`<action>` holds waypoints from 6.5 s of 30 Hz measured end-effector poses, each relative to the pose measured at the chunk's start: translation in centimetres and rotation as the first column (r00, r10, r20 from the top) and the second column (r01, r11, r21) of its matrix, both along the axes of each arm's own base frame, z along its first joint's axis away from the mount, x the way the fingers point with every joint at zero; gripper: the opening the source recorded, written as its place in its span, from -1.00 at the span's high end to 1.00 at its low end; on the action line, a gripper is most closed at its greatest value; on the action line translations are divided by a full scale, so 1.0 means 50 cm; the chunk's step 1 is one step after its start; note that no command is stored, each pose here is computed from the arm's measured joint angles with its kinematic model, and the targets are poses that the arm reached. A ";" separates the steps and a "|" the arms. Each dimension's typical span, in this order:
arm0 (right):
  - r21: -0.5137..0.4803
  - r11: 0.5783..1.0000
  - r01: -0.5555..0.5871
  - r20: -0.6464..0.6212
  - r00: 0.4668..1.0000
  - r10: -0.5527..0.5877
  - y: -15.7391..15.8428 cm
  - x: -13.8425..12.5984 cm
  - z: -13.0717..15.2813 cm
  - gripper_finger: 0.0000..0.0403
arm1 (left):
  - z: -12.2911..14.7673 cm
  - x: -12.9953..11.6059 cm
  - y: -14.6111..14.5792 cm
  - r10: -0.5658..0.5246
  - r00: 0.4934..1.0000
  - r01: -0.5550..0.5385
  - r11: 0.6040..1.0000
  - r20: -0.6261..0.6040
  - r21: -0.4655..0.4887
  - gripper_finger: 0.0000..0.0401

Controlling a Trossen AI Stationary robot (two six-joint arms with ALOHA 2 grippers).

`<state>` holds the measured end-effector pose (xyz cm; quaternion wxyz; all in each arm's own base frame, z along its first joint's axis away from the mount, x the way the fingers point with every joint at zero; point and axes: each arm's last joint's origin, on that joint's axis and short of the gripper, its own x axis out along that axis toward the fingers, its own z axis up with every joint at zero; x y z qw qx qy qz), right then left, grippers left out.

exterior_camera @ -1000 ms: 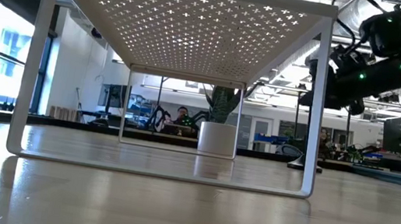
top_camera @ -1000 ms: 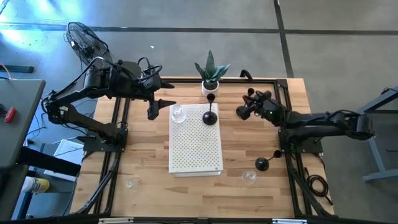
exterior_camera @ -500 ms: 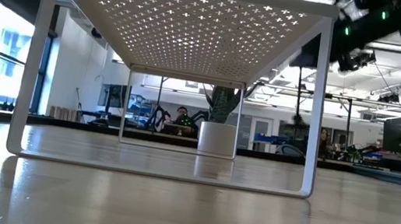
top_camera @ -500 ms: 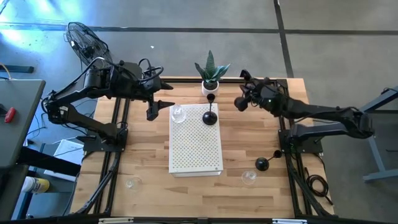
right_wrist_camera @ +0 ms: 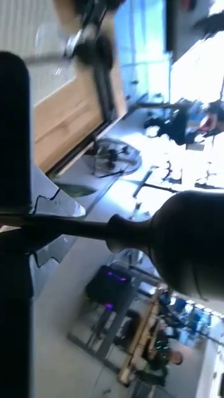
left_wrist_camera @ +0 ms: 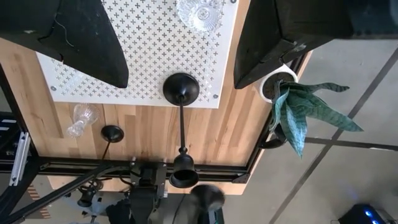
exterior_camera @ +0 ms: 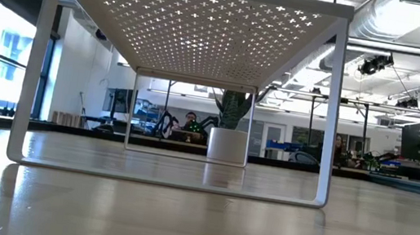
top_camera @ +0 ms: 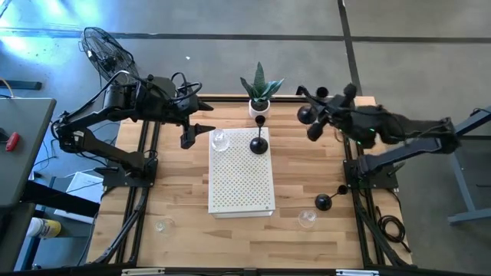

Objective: Pick & Place candle stick holders
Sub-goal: Put the top black candle holder on the shelf aligned with the other black candle holder

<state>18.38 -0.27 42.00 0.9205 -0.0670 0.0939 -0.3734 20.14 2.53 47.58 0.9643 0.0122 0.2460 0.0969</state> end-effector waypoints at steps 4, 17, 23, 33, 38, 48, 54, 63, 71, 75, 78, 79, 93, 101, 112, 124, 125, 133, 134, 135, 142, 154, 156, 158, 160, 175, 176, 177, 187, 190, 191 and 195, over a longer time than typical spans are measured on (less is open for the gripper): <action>-0.007 0.997 -0.076 0.026 0.997 0.076 0.051 -0.010 0.014 0.99 | 0.000 0.000 -0.001 -0.018 1.000 0.018 1.000 0.003 -0.018 -0.43; 0.117 0.928 -0.354 0.064 0.935 0.349 0.161 0.049 -0.023 0.98 | 0.010 0.007 -0.010 -0.163 0.984 0.168 0.983 0.076 -0.079 -0.43; 0.137 0.888 -0.438 0.021 0.898 0.440 0.176 0.111 -0.054 0.99 | 0.010 0.007 -0.012 -0.192 0.978 0.200 0.975 0.082 -0.099 -0.43; 0.184 0.809 -0.559 0.103 0.829 0.549 0.135 0.150 -0.050 0.98 | 0.016 0.010 -0.015 -0.208 0.970 0.226 0.963 0.126 -0.149 -0.43; 0.226 0.783 -0.579 0.093 0.813 0.574 0.130 0.172 -0.067 0.99 | 0.016 0.010 -0.015 -0.195 0.973 0.215 0.961 0.124 -0.173 -0.43; 0.252 0.754 -0.607 0.119 0.793 0.598 0.138 0.201 -0.083 0.98 | 0.013 0.009 -0.015 -0.191 0.975 0.208 0.961 0.110 -0.182 -0.43; 0.255 0.767 -0.588 0.109 0.806 0.582 0.139 0.210 -0.092 0.99 | 0.013 0.009 -0.015 -0.193 0.975 0.210 0.962 0.109 -0.175 -0.43; 0.283 0.790 -0.544 0.117 0.837 0.534 0.102 0.250 -0.115 0.99 | -0.022 0.026 -0.012 -0.214 0.975 0.220 0.965 0.053 -0.141 -0.43; 0.326 0.795 -0.512 0.111 0.855 0.506 0.066 0.253 -0.121 0.99 | -0.036 0.028 -0.012 -0.231 0.973 0.231 0.965 0.013 -0.127 -0.43; 0.348 0.798 -0.492 0.092 0.865 0.494 0.066 0.254 -0.128 0.98 | -0.035 0.020 -0.013 -0.232 0.973 0.230 0.964 0.006 -0.130 -0.43; 0.349 0.798 -0.492 0.090 0.865 0.494 0.067 0.254 -0.129 0.99 | -0.036 0.015 -0.014 -0.232 0.973 0.229 0.964 -0.006 -0.135 -0.43; 0.349 0.798 -0.491 0.091 0.865 0.493 0.067 0.254 -0.129 0.99 | -0.036 0.015 -0.014 -0.233 0.973 0.230 0.964 -0.004 -0.135 -0.43; 0.350 0.815 -0.463 0.063 0.879 0.472 0.064 0.253 -0.134 0.96 | -0.039 0.011 -0.017 -0.274 0.962 0.268 0.949 -0.014 -0.166 -0.43; 0.370 0.799 -0.473 0.050 0.869 0.492 0.062 0.269 -0.150 0.98 | -0.039 0.011 -0.017 -0.274 0.962 0.268 0.949 -0.014 -0.166 -0.43; 0.399 0.772 -0.495 0.065 0.855 0.515 0.055 0.274 -0.153 0.97 | -0.038 0.011 -0.017 -0.271 0.963 0.265 0.949 -0.012 -0.172 -0.43; 0.422 0.755 -0.501 0.042 0.843 0.536 0.057 0.272 -0.160 0.83 | -0.038 0.011 -0.017 -0.270 0.963 0.264 0.949 -0.013 -0.171 -0.43; 0.420 0.758 -0.499 0.041 0.845 0.533 0.057 0.272 -0.160 0.81 | -0.038 0.011 -0.017 -0.269 0.963 0.263 0.950 -0.013 -0.171 -0.43; 0.401 0.768 -0.500 0.027 0.844 0.535 0.056 0.272 -0.160 0.60 | -0.038 0.011 -0.017 -0.267 0.964 0.261 0.950 -0.013 -0.170 -0.43; 0.399 0.768 -0.500 0.025 0.844 0.536 0.056 0.272 -0.160 0.56 | -0.038 0.011 -0.017 -0.267 0.964 0.261 0.950 -0.013 -0.170 -0.43; 0.398 0.769 -0.501 0.024 0.843 0.537 0.056 0.272 -0.160 0.52 | -0.038 0.011 -0.017 -0.268 0.963 0.262 0.950 -0.013 -0.169 -0.43; 0.400 0.763 -0.508 0.026 0.838 0.545 0.057 0.272 -0.160 0.22 | -0.038 0.011 -0.017 -0.270 0.963 0.264 0.950 -0.014 -0.165 -0.43; 0.399 0.753 -0.523 0.023 0.827 0.562 0.057 0.272 -0.159 0.01 | -0.038 0.011 -0.017 -0.271 0.963 0.265 0.950 -0.014 -0.163 -0.43; 0.403 0.752 -0.522 0.026 0.828 0.560 0.057 0.272 -0.159 0.00 | -0.038 0.011 -0.017 -0.270 0.963 0.265 0.950 -0.013 -0.163 -0.43; 0.406 0.751 -0.521 0.029 0.829 0.559 0.058 0.272 -0.159 0.00 | -0.038 0.011 -0.017 -0.271 0.963 0.265 0.950 -0.013 -0.163 -0.43; 0.400 0.753 -0.523 0.024 0.827 0.562 0.058 0.272 -0.159 0.00 | -0.038 0.011 -0.017 -0.271 0.963 0.265 0.950 -0.013 -0.163 -0.43; 0.404 0.769 -0.496 0.033 0.848 0.530 0.056 0.272 -0.158 0.00 | -0.038 0.011 -0.017 -0.267 0.964 0.261 0.950 -0.013 -0.171 -0.43; 0.404 0.768 -0.496 0.034 0.848 0.530 0.056 0.272 -0.158 0.00 | -0.038 0.011 -0.017 -0.266 0.964 0.260 0.950 -0.013 -0.173 -0.43; 0.400 0.770 -0.498 0.031 0.847 0.531 0.056 0.272 -0.158 0.00 | -0.038 0.011 -0.017 -0.268 0.963 0.262 0.949 -0.014 -0.175 -0.43; 0.382 0.766 -0.517 0.031 0.836 0.548 0.056 0.266 -0.151 0.01 | -0.043 0.008 -0.021 -0.319 0.947 0.306 0.927 -0.028 -0.217 -0.43; 0.383 0.759 -0.526 0.039 0.830 0.556 0.056 0.262 -0.146 0.00 | -0.043 0.008 -0.021 -0.319 0.947 0.305 0.927 -0.028 -0.218 -0.43; 0.383 0.759 -0.527 0.038 0.830 0.557 0.056 0.260 -0.145 0.00 | -0.043 0.006 -0.021 -0.319 0.947 0.305 0.927 -0.029 -0.218 -0.43; 0.381 0.757 -0.530 0.044 0.829 0.558 0.056 0.252 -0.137 0.01 | -0.042 0.002 -0.022 -0.319 0.947 0.305 0.927 -0.031 -0.220 -0.43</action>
